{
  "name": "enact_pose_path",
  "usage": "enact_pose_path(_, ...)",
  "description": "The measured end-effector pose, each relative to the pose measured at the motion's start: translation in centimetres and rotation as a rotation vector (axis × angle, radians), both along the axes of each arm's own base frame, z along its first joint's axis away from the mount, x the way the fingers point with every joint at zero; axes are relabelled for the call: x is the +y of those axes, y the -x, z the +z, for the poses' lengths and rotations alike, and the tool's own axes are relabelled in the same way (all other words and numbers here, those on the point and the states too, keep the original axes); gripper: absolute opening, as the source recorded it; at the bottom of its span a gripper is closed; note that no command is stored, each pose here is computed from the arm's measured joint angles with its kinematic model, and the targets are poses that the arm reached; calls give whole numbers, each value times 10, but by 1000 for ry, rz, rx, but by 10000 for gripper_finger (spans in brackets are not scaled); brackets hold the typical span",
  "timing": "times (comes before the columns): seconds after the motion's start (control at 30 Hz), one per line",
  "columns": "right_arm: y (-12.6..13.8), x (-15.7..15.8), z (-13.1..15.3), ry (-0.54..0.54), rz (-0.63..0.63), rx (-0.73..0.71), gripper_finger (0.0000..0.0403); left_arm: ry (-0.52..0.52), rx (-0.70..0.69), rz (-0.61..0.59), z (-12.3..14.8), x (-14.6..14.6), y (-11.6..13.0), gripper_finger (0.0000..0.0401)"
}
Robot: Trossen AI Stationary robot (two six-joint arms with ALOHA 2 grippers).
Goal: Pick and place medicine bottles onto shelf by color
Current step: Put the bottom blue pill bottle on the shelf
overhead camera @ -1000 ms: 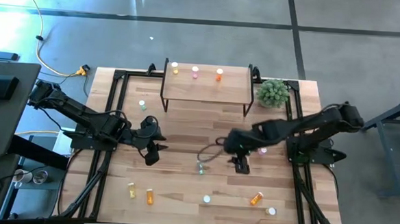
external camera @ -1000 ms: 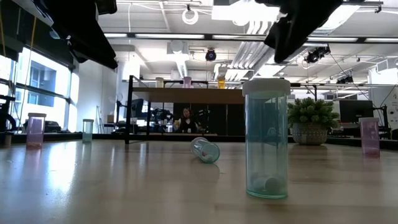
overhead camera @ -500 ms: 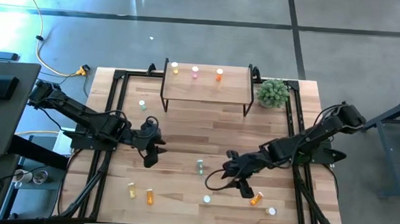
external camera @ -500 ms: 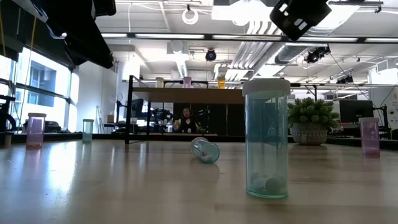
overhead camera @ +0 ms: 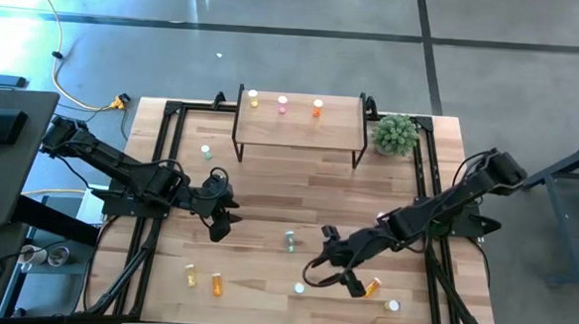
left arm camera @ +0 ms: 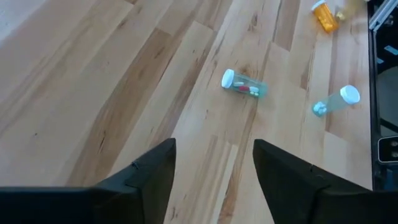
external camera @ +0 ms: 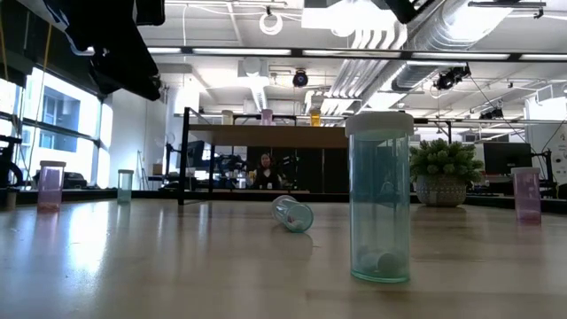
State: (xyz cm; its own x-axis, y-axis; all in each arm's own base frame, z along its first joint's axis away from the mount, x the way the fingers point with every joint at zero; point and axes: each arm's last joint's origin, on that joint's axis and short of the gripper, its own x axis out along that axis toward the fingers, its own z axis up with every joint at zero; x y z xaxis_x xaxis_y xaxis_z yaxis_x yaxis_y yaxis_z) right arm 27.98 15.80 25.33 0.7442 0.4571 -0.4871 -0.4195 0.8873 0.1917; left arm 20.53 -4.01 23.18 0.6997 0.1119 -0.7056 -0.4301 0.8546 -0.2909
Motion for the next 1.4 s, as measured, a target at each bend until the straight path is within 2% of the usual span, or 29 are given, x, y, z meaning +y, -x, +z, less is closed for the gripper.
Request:
enact_pose_path(0.1,-5,7,-6,29,18,-38,218,0,0,0,0,0,0,212)
enact_pose_path(0.37,-18,27,-33,105,64,-102,220,3,-2,-2,0,0,0,210)
enact_pose_path(0.5,-25,32,-46,106,66,-107,220,3,-2,-2,0,0,0,209)
enact_pose_path(1.0,-39,41,-102,165,71,-14,220,3,-3,-2,0,0,0,209)
enact_pose_path(1.4,-41,41,-109,189,40,-12,220,3,-4,2,0,0,0,209)
